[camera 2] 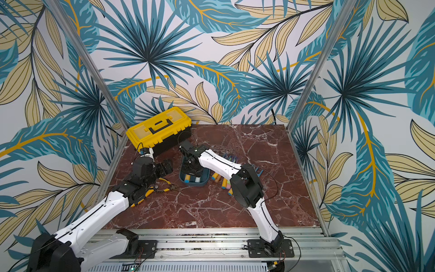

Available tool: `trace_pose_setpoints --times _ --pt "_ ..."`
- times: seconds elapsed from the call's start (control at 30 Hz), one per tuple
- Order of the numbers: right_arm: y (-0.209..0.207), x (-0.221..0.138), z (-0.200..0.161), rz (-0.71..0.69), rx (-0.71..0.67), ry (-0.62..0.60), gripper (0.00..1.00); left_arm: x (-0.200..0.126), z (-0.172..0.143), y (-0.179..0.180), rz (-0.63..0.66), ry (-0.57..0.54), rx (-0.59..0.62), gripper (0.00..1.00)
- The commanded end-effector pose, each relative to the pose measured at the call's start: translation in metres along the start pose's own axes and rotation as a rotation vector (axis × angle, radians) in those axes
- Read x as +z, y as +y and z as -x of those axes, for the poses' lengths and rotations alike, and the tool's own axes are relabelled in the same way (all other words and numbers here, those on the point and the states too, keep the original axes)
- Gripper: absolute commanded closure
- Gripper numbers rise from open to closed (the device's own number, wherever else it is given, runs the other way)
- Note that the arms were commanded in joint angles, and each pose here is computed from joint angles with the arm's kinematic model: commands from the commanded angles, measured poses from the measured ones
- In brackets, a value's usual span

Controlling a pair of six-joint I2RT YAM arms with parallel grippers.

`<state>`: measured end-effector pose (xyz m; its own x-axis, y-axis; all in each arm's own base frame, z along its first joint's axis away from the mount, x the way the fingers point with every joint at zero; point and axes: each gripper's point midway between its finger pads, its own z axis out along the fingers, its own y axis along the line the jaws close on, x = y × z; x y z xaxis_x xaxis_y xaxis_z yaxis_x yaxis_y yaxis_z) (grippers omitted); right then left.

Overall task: Put the rake into the storage box
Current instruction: Adjust the rake in the storage box.

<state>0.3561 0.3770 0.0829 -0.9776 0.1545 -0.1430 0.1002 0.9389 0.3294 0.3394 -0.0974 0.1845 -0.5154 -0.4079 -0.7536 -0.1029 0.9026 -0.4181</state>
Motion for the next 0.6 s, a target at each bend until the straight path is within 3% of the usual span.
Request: trace_pose_setpoints --times 0.0,0.17,0.57 --pt "-0.005 0.009 -0.003 -0.028 0.006 0.017 0.54 -0.002 0.000 0.004 0.001 -0.015 -0.002 0.00" --pt "-0.003 0.003 0.001 -0.023 0.012 -0.002 0.66 -0.003 0.001 0.004 -0.001 -0.020 -0.002 0.00" --pt "-0.006 -0.024 0.015 -0.036 0.027 -0.104 0.72 -0.006 0.002 0.004 -0.003 -0.025 -0.001 0.00"
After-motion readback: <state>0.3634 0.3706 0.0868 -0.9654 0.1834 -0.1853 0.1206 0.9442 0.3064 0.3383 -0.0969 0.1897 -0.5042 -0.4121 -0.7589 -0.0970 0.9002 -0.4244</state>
